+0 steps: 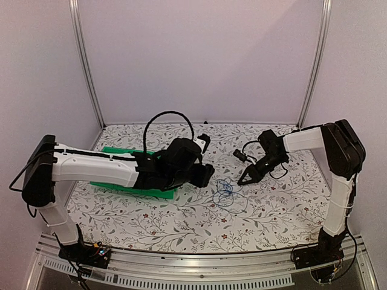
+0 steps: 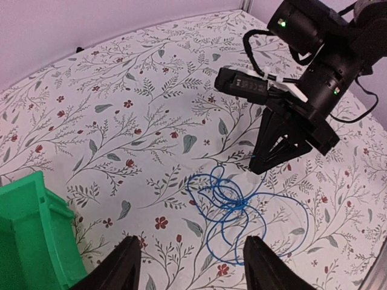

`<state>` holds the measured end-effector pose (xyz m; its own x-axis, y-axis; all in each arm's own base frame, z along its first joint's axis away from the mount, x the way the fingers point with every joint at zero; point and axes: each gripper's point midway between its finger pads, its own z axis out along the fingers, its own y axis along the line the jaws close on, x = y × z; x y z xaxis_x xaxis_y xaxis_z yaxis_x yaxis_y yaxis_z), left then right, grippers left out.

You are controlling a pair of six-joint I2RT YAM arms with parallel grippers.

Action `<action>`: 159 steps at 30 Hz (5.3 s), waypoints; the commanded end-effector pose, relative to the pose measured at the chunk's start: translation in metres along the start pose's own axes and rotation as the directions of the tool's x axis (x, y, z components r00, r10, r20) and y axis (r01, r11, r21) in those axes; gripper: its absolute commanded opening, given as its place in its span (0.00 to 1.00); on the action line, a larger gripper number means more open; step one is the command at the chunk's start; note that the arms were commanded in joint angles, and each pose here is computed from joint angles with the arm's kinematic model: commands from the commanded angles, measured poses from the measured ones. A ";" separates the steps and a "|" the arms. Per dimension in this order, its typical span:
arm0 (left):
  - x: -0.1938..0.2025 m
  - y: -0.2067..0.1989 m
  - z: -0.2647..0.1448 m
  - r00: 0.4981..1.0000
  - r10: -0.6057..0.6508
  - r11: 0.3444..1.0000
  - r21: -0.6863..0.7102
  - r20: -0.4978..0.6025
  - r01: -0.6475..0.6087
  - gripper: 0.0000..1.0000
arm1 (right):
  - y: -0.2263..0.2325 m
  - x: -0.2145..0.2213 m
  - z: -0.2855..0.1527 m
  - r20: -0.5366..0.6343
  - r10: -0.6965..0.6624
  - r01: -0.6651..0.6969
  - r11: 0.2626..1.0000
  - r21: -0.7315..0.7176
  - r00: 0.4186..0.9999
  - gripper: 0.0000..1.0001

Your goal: Untangle the cables

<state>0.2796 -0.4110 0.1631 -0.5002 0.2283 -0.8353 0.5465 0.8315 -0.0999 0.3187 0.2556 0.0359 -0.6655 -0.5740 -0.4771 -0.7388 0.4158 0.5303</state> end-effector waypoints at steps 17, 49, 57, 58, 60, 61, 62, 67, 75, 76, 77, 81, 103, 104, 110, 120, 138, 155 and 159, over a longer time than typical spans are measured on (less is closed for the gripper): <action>-0.081 -0.074 -0.053 0.849 0.149 0.942 0.189 0.507 -0.278 0.57 | 0.129 -0.078 -0.151 0.215 -0.345 0.321 0.937 0.138 0.914 0.00; 0.006 -0.101 0.104 0.878 0.175 0.902 0.285 0.446 -0.325 0.10 | 0.338 -0.155 -0.398 0.602 -0.711 0.681 0.644 0.349 0.364 0.00; 0.038 -0.093 0.107 0.916 0.142 0.907 0.322 0.375 -0.272 0.11 | 0.372 -0.153 -0.427 0.627 -0.734 0.692 0.594 0.410 0.259 0.00; 0.036 -0.092 0.101 0.917 0.131 0.907 0.328 0.378 -0.265 0.12 | 0.369 -0.154 -0.424 0.635 -0.722 0.691 0.608 0.392 0.275 0.00; 0.036 -0.092 0.085 0.915 0.115 0.905 0.338 0.387 -0.257 0.16 | 0.355 -0.156 -0.415 0.645 -0.695 0.682 0.640 0.354 0.318 0.00; 0.034 -0.091 0.075 0.911 0.107 0.906 0.339 0.397 -0.254 0.18 | 0.346 -0.156 -0.409 0.648 -0.682 0.675 0.656 0.338 0.339 0.00; 0.033 -0.091 0.065 0.910 0.103 0.906 0.339 0.402 -0.252 0.22 | 0.336 -0.157 -0.402 0.649 -0.669 0.665 0.673 0.324 0.362 0.00; 0.031 -0.094 0.014 0.896 0.123 0.907 0.319 0.427 -0.277 0.40 | 0.304 -0.151 -0.379 0.630 -0.657 0.614 0.713 0.339 0.414 0.00; 0.026 -0.132 -0.044 0.823 0.243 0.870 0.259 0.513 -0.419 0.60 | 0.289 -0.137 -0.360 0.615 -0.653 0.606 0.723 0.332 0.442 0.00; 0.024 -0.136 -0.043 0.822 0.251 0.869 0.255 0.512 -0.425 0.61 | 0.289 -0.136 -0.359 0.615 -0.652 0.607 0.723 0.329 0.443 0.00; 0.019 -0.138 -0.041 0.822 0.253 0.874 0.244 0.510 -0.420 0.61 | 0.288 -0.136 -0.358 0.616 -0.650 0.607 0.725 0.326 0.445 0.00; -0.005 -0.132 -0.024 0.826 0.270 0.921 0.117 0.494 -0.371 0.62 | 0.289 -0.134 -0.356 0.624 -0.639 0.615 0.729 0.302 0.451 0.00; -0.031 -0.098 0.093 0.870 0.098 0.967 0.161 0.483 -0.198 0.00 | 0.355 -0.134 -0.392 0.665 -0.664 0.717 0.642 0.271 0.342 0.00; -0.025 -0.095 0.099 0.880 0.087 0.968 0.169 0.468 -0.185 0.00 | 0.360 -0.138 -0.398 0.664 -0.675 0.722 0.628 0.289 0.322 0.00; -0.011 -0.089 0.086 0.899 0.032 0.970 0.202 0.438 -0.133 0.23 | 0.363 -0.156 -0.411 0.686 -0.664 0.729 0.622 0.286 0.298 0.00; -0.009 -0.072 0.010 0.875 -0.005 0.974 0.199 0.485 -0.104 0.44 | 0.323 -0.187 -0.400 0.723 -0.591 0.685 0.692 0.227 0.358 0.00; -0.085 -0.117 -0.029 0.726 0.340 0.924 -0.069 0.598 -0.377 0.65 | 0.292 -0.177 -0.341 0.686 -0.578 0.646 0.736 0.203 0.442 0.00; -0.106 -0.111 -0.013 0.729 0.418 0.900 -0.133 0.542 -0.416 0.00 | 0.263 -0.170 -0.323 0.675 -0.517 0.533 0.819 0.213 0.527 0.00; -0.132 -0.092 -0.050 0.737 0.359 0.926 -0.116 0.573 -0.360 0.00 | 0.180 -0.146 -0.281 0.651 -0.392 0.354 0.914 0.197 0.650 0.34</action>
<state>0.2574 -0.5250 0.2483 0.2156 0.2788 -0.9358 0.6286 0.6938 0.3515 0.2696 0.2329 0.4741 -0.0408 -0.0375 -0.9985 -0.9860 0.1632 0.0341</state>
